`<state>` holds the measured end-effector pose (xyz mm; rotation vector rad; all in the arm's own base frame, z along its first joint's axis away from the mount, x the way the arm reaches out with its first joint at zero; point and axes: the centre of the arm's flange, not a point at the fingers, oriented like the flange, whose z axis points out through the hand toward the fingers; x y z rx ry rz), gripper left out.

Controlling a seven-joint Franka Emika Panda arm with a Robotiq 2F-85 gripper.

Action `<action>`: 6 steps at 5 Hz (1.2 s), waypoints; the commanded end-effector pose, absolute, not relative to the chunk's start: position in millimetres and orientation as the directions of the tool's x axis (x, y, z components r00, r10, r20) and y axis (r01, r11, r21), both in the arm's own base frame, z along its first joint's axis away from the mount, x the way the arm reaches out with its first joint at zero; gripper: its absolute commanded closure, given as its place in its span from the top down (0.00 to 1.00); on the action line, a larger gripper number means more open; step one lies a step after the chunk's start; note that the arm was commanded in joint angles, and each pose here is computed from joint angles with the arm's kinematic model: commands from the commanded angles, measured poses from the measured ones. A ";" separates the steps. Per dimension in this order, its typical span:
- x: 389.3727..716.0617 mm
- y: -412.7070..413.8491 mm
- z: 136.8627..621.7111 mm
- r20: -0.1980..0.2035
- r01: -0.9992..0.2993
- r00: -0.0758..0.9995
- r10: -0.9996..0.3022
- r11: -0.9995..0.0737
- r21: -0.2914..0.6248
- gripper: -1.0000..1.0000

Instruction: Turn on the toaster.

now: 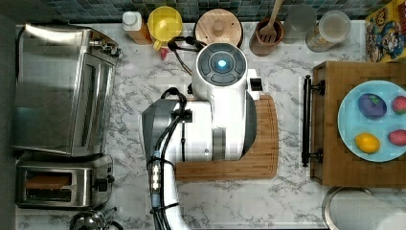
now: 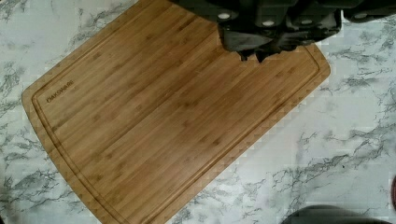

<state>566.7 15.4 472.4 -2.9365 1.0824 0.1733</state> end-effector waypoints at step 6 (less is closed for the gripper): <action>502.1 171.7 448.0 -0.069 -0.274 0.961 -0.268 -0.954 -0.121 0.00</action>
